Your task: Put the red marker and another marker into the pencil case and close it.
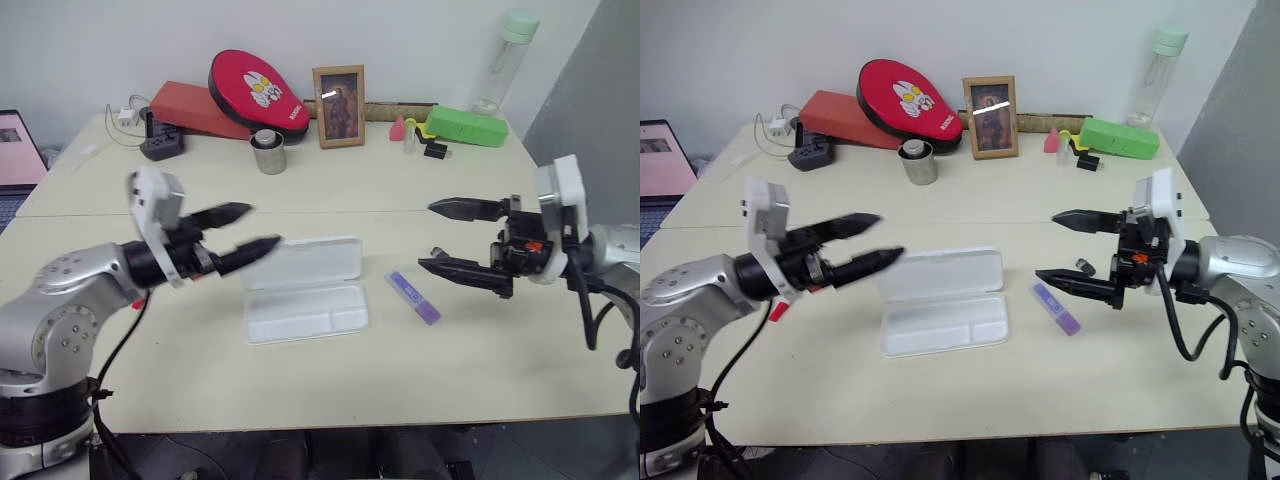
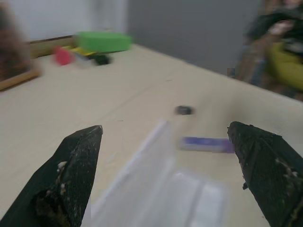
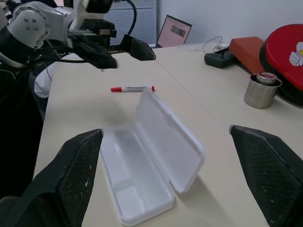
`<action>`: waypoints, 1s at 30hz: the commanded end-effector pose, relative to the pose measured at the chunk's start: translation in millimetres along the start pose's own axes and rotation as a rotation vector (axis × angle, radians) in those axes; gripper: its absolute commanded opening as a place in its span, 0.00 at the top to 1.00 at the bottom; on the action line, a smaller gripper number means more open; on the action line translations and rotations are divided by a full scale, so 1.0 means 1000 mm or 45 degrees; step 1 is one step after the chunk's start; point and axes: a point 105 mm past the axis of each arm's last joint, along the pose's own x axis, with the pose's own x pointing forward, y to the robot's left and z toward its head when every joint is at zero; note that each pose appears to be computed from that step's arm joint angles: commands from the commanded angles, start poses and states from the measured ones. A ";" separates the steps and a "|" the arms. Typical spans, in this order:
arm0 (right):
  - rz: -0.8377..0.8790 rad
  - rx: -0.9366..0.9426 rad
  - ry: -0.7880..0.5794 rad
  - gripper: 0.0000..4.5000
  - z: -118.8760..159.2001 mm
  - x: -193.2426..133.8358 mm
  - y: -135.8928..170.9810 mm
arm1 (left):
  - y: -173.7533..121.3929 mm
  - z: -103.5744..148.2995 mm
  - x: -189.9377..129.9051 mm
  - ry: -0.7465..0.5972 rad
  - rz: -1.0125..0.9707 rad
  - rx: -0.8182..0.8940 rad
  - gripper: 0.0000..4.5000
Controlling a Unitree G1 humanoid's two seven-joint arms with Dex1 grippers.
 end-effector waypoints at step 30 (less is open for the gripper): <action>0.082 -0.078 -0.031 0.00 0.012 0.012 0.010 | 0.100 -0.135 -0.079 0.583 0.585 -0.115 0.38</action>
